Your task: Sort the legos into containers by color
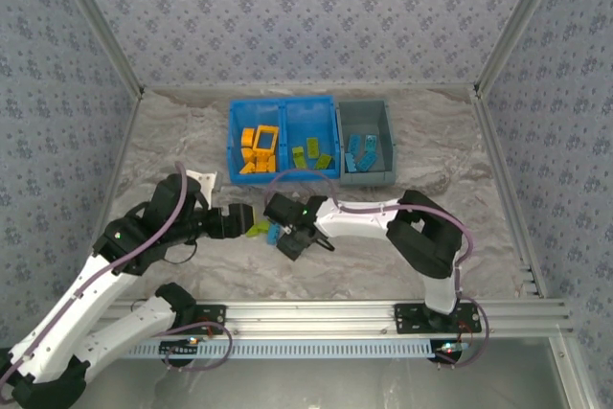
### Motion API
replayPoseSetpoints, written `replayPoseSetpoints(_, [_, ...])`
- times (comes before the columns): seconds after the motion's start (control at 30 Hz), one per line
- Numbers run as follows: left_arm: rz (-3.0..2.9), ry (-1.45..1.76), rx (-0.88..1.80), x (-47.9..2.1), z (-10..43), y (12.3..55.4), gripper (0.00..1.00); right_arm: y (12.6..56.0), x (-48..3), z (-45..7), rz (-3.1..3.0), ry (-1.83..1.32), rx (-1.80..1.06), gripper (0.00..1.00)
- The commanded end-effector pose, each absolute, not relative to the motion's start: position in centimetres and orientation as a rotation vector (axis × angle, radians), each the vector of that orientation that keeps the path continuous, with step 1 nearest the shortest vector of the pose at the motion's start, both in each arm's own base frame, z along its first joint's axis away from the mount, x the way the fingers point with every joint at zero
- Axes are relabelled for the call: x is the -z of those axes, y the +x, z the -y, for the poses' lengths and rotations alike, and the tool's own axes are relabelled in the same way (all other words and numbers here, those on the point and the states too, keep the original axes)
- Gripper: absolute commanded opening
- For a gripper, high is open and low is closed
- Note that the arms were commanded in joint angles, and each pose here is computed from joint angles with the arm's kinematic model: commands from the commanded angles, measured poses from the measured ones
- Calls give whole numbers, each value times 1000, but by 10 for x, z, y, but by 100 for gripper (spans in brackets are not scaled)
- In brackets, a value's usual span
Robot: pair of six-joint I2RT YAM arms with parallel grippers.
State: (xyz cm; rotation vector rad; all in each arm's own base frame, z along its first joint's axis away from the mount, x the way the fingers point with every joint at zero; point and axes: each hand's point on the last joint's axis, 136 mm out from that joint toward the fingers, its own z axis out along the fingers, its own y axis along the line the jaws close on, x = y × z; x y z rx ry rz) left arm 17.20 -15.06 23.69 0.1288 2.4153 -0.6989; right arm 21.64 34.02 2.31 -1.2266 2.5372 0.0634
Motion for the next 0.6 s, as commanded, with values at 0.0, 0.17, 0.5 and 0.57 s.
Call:
replayPoseSetpoints(0.0, [-2400, 147, 787, -243, 162, 170, 90, 235, -17, -340, -2549, -1190, -41, 72])
replayPoseSetpoints(0.17, [-2432, 106, 839, -234, 162, 161, 91, 233, -14, -338, -2585, -1157, -88, 65])
replayPoseSetpoints(0.5, [-2437, 63, 886, -228, 162, 155, 91, 213, -16, -321, -2654, -1064, -143, 55])
replayPoseSetpoints(0.57, [-2439, 65, 888, -228, 163, 156, 91, 209, -15, -317, -2664, -1042, -136, 50])
